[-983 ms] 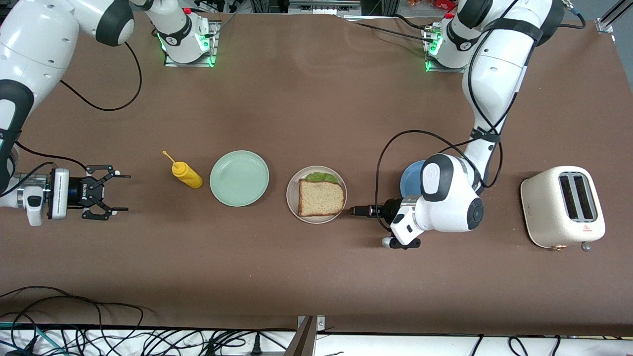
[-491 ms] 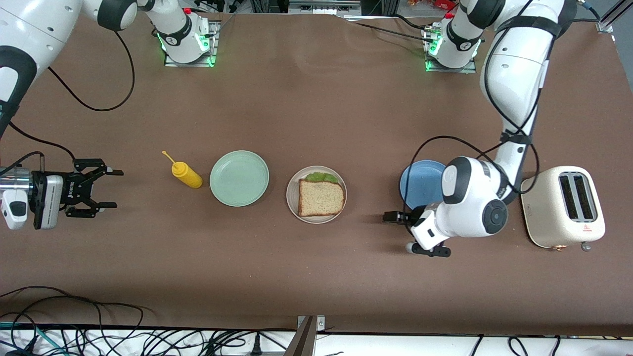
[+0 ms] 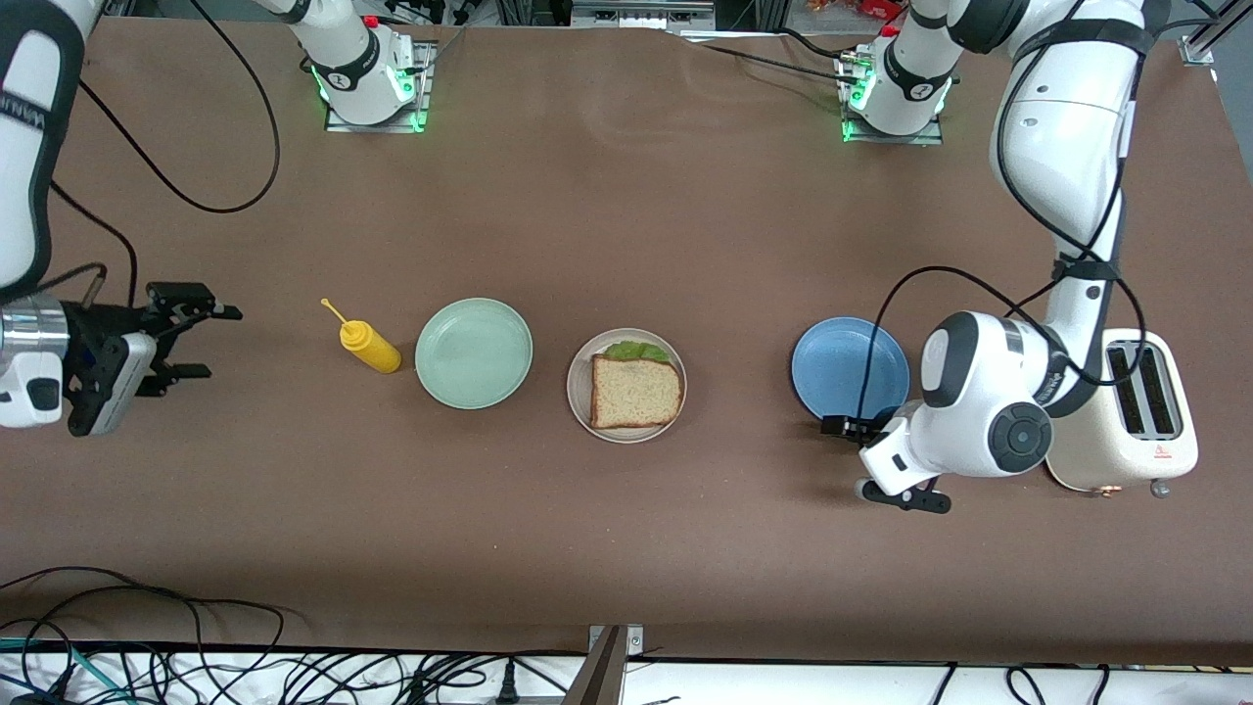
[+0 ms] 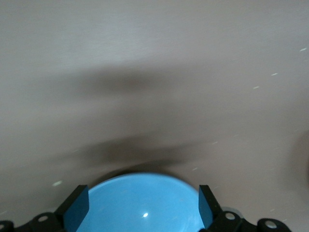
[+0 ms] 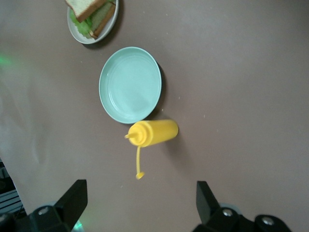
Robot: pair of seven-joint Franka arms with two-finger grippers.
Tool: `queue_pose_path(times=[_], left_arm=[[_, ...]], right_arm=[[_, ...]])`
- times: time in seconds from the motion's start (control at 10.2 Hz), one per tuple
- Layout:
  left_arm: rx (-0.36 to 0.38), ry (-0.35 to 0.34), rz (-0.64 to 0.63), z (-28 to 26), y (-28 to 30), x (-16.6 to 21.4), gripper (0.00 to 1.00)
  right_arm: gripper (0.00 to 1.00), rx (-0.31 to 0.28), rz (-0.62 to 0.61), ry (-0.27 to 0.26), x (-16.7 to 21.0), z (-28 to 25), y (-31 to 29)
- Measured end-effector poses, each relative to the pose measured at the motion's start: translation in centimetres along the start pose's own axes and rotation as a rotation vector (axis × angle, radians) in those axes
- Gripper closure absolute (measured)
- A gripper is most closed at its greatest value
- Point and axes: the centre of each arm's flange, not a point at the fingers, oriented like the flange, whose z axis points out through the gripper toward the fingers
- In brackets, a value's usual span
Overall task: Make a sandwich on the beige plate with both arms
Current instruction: 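Withdraw the left gripper while the right gripper releases the mustard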
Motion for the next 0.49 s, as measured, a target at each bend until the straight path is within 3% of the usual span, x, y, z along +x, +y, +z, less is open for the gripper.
queue_pose_path(times=[0.29, 0.49], left_arm=[[0.122, -0.026, -0.009, -2.8, -4.3, -1.1, 0.0], [0.17, -0.044, -0.024, -4.6, -6.4, -2.0, 0.0]], right_arm=[[0.0, -0.162, 0.177, -0.11, -2.1, -3.8, -3.0], [0.0, -0.257, 0.328, -0.12, -3.0, -4.6, -5.0]])
